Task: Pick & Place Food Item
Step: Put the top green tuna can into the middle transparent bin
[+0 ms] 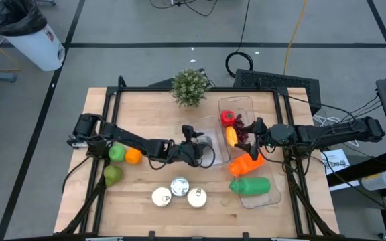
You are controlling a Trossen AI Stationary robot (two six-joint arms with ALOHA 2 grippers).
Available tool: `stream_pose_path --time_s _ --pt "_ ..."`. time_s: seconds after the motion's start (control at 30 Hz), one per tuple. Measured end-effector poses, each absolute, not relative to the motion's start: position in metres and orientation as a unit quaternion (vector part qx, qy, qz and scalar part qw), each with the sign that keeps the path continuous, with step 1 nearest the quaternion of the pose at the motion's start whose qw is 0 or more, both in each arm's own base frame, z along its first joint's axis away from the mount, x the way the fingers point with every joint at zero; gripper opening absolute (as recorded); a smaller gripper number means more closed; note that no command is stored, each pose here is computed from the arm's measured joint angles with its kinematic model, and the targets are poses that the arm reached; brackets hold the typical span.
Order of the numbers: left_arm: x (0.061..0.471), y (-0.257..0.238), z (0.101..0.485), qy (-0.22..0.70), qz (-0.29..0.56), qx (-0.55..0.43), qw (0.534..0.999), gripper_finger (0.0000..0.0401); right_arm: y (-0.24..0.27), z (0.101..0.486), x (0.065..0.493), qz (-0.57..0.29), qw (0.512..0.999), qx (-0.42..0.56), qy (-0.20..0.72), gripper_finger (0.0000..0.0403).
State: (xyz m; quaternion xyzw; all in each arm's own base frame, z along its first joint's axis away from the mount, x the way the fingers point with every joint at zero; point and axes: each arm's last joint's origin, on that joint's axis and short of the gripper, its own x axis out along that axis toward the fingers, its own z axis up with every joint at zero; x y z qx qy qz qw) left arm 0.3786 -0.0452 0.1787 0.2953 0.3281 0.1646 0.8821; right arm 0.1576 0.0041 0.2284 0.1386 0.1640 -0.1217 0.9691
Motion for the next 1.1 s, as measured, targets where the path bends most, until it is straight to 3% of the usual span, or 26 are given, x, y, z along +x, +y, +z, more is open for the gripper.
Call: stream_pose_path --time_s 0.3,0.47,0.77,0.97,1.1 --pt "0.379 -0.047 0.182 0.318 0.165 0.290 0.887 0.0316 0.004 0.228 0.158 -0.121 0.969 0.139 0.164 0.0361" --pt "0.372 -0.049 0.196 0.305 0.162 0.276 0.897 0.0301 0.004 0.228 0.158 -0.122 0.969 0.139 0.164 0.0361" --pt "0.366 -0.045 0.229 0.241 0.109 0.145 0.954 0.0271 0.004 0.228 0.158 -0.122 0.969 0.140 0.164 0.0361" --pt "0.366 -0.040 0.229 0.246 0.103 0.111 0.957 0.0257 0.004 0.226 0.160 -0.124 0.966 0.151 0.169 0.0361" --pt "0.352 -0.040 0.257 0.216 0.109 0.092 0.966 0.0251 0.009 0.222 0.172 -0.115 0.967 0.150 0.172 0.0361"
